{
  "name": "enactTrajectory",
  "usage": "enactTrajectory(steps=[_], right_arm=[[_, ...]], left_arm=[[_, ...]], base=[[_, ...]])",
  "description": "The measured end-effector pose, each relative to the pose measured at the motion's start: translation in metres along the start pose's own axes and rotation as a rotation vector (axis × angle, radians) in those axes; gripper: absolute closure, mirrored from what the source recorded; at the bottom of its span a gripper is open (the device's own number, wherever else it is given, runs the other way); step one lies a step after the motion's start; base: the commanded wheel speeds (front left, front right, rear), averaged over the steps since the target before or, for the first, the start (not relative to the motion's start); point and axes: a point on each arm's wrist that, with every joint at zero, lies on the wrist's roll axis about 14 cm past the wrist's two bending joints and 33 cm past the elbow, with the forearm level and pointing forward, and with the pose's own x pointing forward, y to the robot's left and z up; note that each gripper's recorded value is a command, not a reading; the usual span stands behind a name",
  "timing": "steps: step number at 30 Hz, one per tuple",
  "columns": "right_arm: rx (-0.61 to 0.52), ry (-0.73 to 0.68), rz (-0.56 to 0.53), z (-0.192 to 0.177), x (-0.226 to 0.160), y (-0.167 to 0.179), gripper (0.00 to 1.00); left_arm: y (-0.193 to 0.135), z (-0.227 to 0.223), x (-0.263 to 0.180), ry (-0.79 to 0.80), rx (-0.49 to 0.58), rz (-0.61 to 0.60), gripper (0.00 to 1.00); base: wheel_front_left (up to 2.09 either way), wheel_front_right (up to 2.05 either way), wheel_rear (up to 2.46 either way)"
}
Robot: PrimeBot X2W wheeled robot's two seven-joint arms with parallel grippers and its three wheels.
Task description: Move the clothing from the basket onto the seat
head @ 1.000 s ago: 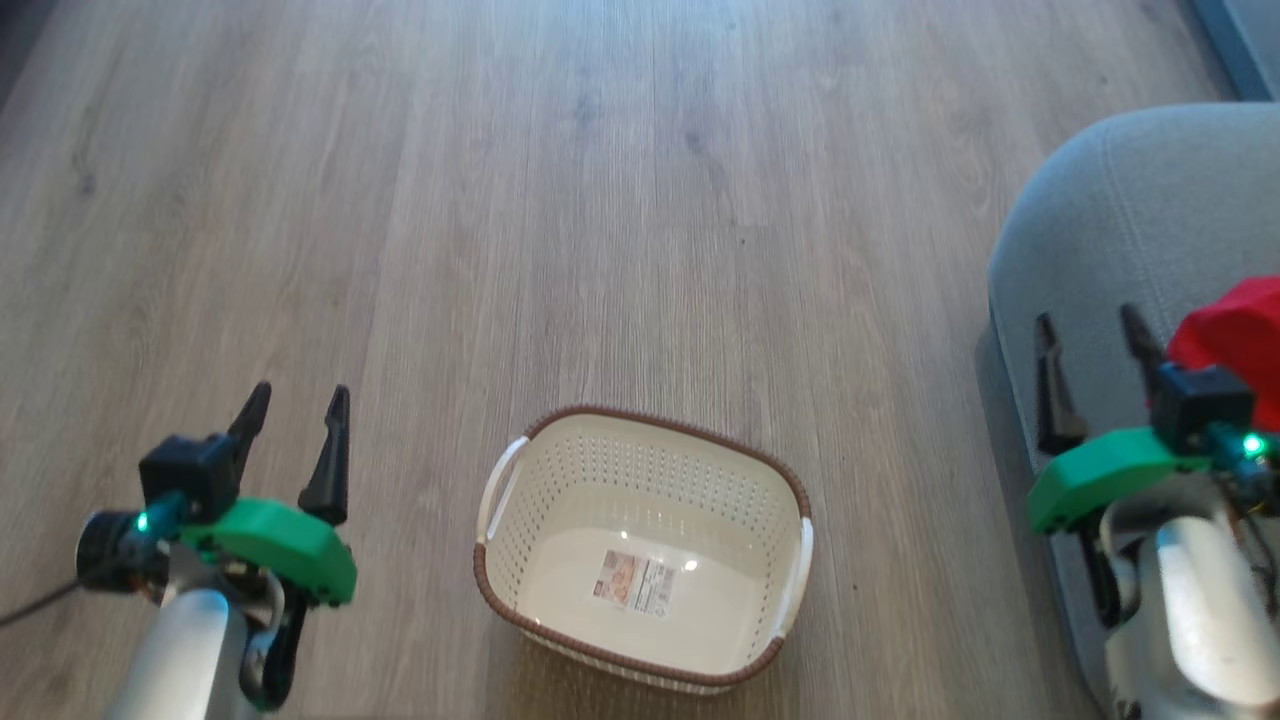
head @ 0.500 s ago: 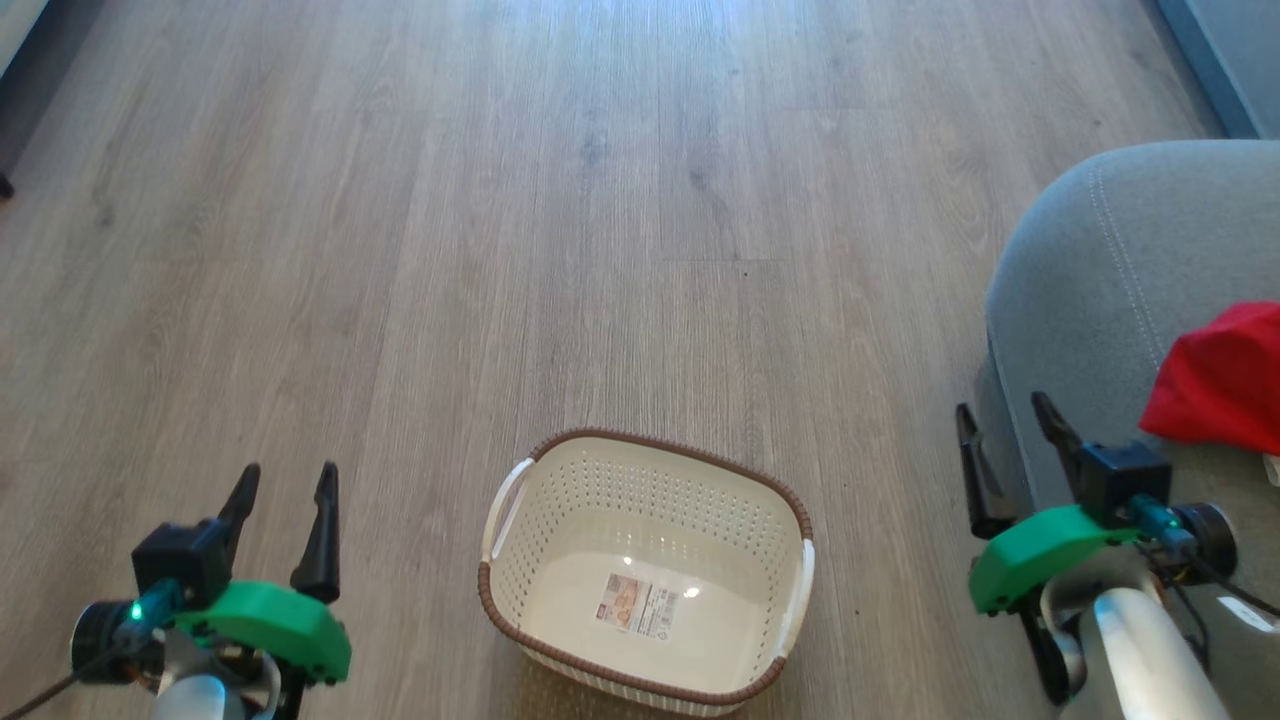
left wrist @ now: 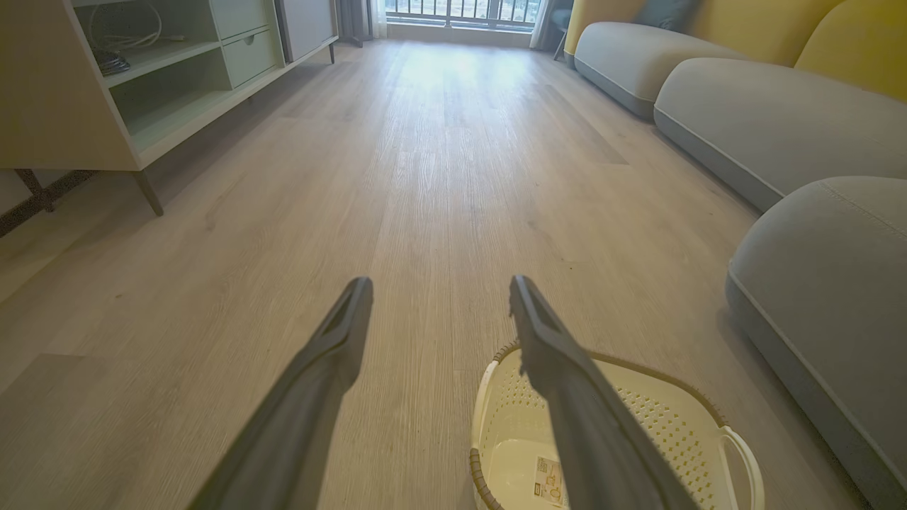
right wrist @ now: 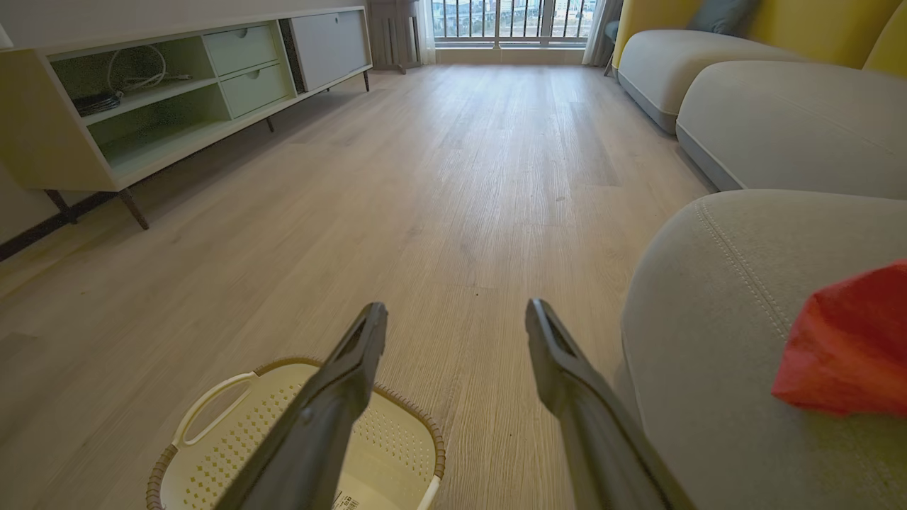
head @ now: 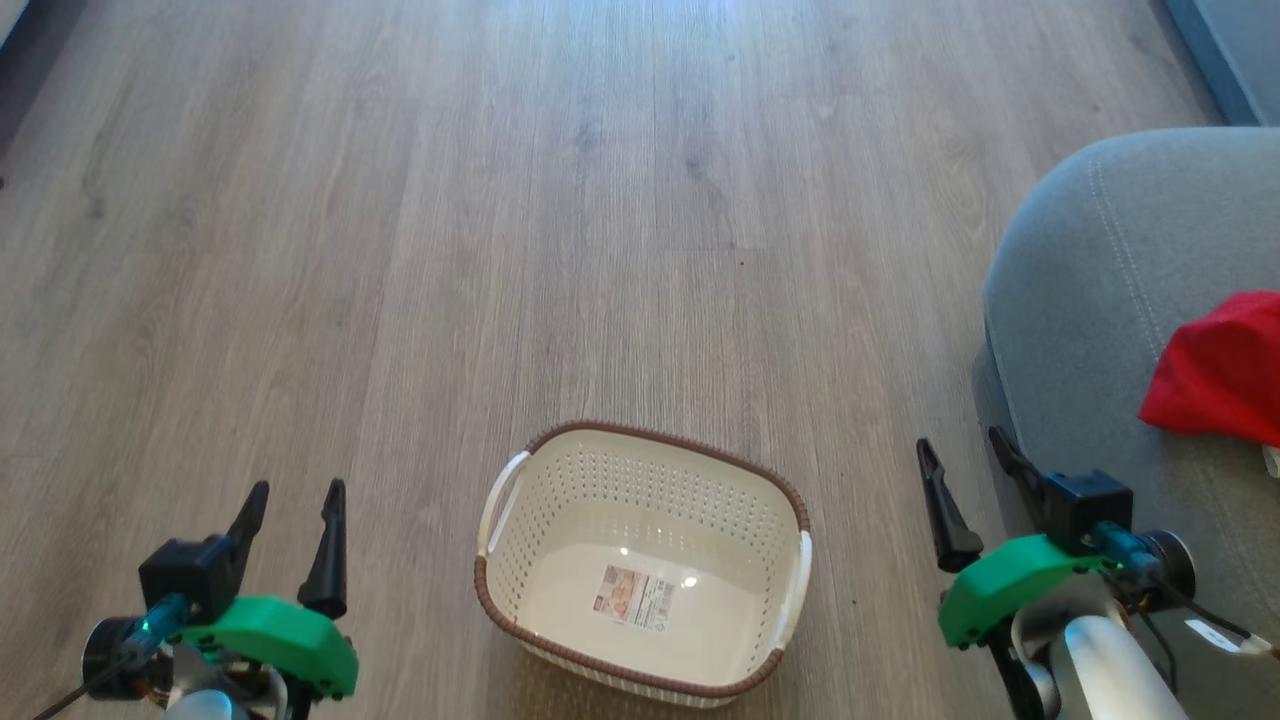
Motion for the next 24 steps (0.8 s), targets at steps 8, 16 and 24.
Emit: enactTrajectory(steps=[8,16,24], right_arm=[[0.01,0.042,0.016,-0.015,0.0,0.005,0.0],[0.027,0.068,0.025,-0.024,0.004,0.009,0.0],[0.029,0.068,0.023,-0.024,0.003,0.008,0.0]], left_arm=[[0.004,-0.01,0.002,0.03,-0.008,0.011,0.0],[0.007,-0.015,0.003,0.047,-0.006,0.02,0.0],[0.006,-0.013,0.004,0.04,-0.004,0.015,0.0]], base=[[0.0,0.0,0.0],[0.0,0.0,0.0],[0.0,0.0,0.0]])
